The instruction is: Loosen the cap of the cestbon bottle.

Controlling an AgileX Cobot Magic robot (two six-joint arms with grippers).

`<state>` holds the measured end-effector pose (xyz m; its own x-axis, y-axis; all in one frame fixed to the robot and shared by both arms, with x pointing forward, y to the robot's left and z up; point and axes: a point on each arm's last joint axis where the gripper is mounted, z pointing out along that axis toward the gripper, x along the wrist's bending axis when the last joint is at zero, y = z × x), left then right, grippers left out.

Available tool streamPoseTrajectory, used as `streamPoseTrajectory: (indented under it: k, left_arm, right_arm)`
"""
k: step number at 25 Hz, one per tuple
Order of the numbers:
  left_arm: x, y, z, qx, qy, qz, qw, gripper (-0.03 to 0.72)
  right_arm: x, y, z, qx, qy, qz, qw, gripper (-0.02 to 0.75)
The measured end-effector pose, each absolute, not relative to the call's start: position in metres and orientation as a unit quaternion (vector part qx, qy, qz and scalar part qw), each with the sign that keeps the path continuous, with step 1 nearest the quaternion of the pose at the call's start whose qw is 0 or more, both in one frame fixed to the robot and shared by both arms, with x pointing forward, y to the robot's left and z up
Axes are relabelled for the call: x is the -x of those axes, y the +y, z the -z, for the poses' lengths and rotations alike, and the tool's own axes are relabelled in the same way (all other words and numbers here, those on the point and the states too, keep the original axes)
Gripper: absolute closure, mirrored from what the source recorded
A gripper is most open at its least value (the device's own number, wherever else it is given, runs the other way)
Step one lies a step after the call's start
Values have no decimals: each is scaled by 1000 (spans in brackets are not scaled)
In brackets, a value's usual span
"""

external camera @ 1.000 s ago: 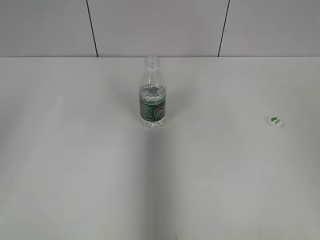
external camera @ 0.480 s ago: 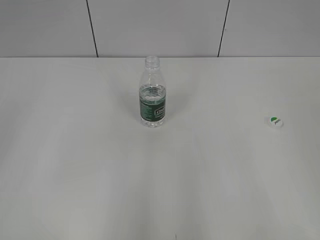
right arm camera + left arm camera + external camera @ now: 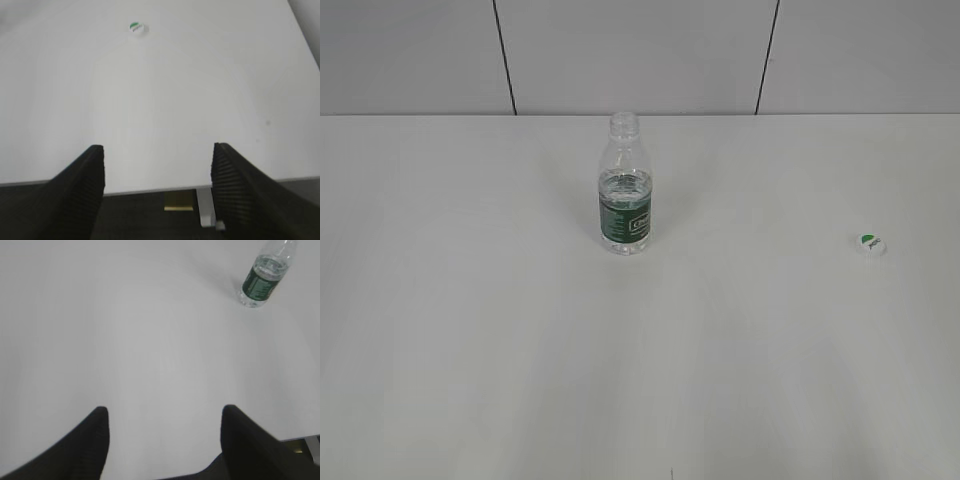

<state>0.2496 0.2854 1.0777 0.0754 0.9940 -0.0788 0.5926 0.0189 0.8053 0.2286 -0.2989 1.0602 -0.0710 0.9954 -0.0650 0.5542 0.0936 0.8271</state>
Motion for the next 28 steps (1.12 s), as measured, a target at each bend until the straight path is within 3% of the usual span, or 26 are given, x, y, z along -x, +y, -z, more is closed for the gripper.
streamPoseTrajectory:
  k: [8,22,28]
  left_arm:
    - [-216,281,-1065,-632,593,-317,386,250]
    - [-230,287,-1059,-610,587,-357,395,250]
    - [-229,287,-1060,-628,564,-345,410,250]
  right_arm:
    - [-218,-300,-1057,-584,652,-330,353,227]
    - [-229,-300,-1053,-568,642,-347,381,227]
    - [-230,-300,-1053,-567,642,-347,381,227]
